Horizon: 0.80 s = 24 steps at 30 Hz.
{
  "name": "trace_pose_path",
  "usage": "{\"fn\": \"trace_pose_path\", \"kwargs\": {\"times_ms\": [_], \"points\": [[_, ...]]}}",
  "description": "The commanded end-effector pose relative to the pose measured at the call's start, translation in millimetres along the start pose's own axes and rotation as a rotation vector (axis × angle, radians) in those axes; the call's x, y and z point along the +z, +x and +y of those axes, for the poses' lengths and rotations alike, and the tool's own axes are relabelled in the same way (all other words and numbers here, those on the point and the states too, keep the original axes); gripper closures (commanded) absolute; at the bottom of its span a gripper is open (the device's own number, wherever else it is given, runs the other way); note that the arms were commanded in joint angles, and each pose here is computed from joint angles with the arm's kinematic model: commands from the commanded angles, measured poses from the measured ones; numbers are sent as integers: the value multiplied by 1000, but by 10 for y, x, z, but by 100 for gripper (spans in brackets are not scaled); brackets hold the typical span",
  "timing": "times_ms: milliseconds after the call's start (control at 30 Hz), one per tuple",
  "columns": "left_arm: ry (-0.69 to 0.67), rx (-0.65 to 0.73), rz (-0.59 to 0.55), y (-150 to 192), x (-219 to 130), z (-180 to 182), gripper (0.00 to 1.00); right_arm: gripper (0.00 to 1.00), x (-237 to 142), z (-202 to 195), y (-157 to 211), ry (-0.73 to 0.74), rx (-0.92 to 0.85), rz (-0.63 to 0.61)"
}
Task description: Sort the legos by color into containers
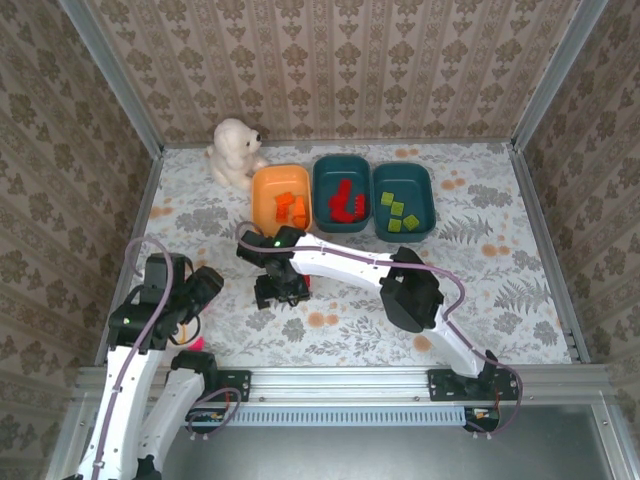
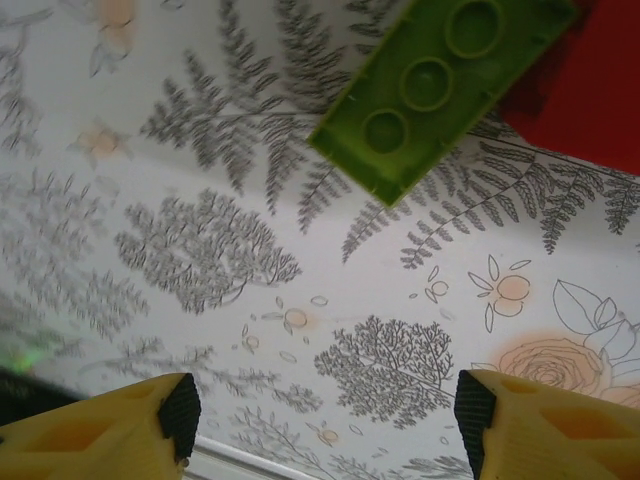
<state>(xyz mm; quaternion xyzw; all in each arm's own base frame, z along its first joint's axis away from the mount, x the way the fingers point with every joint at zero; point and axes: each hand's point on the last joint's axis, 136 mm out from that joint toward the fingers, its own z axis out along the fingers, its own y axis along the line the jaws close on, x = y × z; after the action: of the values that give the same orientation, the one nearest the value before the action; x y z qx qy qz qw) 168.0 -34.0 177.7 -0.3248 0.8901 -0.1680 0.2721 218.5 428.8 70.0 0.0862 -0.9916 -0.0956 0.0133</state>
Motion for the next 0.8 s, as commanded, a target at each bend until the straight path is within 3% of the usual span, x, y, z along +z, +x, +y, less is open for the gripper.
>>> {"fn": "trace_pose_path", "kwargs": {"times_ms": [0, 267, 500, 767], "points": [[-2, 26, 28, 80, -65, 50, 33, 27, 141, -90, -143, 48, 252, -31], [35, 35, 24, 153, -235, 82, 33, 26, 348, -136, -465, 115, 387, -151], [45, 42, 17, 182, -316, 113, 33, 32, 483, -329, -536, 227, 452, -193], [55, 40, 11, 166, -331, 89, 34, 59, 624, -414, -562, 268, 441, -193]]}}
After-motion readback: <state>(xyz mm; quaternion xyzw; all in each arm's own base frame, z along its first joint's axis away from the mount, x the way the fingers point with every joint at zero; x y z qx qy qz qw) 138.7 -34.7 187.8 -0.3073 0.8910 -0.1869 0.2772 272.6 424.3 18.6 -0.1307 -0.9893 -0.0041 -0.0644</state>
